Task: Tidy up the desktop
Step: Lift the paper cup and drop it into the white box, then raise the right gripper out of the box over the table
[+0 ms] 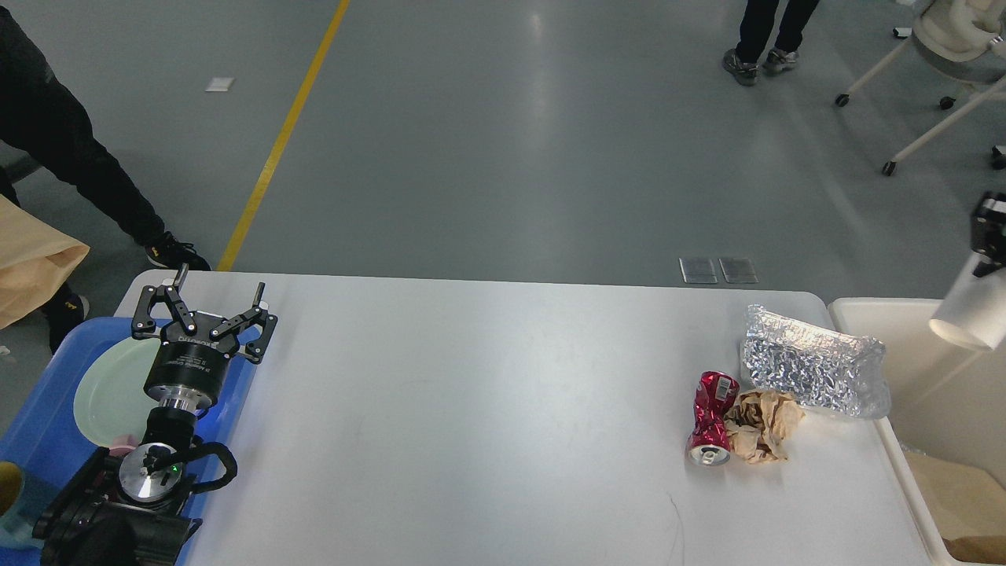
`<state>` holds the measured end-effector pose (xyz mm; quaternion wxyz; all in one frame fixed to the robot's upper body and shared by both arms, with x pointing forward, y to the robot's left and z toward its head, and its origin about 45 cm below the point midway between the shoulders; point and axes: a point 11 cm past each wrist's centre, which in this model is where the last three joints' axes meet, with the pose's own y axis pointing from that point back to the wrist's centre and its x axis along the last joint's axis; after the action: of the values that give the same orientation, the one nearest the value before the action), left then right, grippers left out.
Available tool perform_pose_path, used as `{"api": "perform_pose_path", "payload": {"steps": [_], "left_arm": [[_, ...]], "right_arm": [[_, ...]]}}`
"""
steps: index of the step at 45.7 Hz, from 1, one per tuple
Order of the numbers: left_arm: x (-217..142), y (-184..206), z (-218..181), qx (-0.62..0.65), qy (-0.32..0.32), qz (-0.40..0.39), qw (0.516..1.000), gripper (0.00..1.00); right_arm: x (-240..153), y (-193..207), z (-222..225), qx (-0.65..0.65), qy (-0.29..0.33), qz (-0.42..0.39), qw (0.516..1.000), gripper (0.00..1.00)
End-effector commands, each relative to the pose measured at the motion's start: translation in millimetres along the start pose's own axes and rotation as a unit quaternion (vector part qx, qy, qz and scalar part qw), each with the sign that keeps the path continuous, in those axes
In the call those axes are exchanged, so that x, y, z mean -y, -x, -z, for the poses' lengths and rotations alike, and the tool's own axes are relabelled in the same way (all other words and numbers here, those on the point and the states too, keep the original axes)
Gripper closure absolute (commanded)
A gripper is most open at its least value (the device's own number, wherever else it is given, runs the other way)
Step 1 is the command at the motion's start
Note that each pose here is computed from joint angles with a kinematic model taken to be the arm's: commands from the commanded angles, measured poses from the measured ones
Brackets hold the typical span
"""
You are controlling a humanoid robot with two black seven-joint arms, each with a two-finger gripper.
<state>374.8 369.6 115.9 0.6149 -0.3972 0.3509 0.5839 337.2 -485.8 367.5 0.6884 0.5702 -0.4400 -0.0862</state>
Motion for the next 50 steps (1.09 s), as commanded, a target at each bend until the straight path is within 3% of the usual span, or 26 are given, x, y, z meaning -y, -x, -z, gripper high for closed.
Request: {"api": "perform_pose_path", "payload": {"steps": [1,15,24,35,50], "left_arm": [[-0.1,-0.1,0.0,0.0,0.0,0.0,1.0,0.04],[-0.1,-0.1,0.0,0.0,0.0,0.0,1.0,0.04],[-0.1,-0.1,0.0,0.0,0.0,0.0,1.0,0.04],[-0.1,-0.1,0.0,0.0,0.0,0.0,1.0,0.04],[-0.3,-0.5,0.0,0.0,0.0,-0.001,1.0,0.04]], "right_arm": [[49.2,-13.8,-48.0,0.038,0.039,-0.036,0.998,1.0],[183.8,35.6,-138.1,0.076,0.105,-0.089,0.987,1.0],[241.3,90.3,-154.1,0.044,0.117,-0.112,0.986,1.0],[270.3,153.4,-159.8,0.015,0.119,-0.128,0.984,1.0],[279.3,182.3,-154.8,0.009,0.116,-0.112,0.987,1.0]]}}
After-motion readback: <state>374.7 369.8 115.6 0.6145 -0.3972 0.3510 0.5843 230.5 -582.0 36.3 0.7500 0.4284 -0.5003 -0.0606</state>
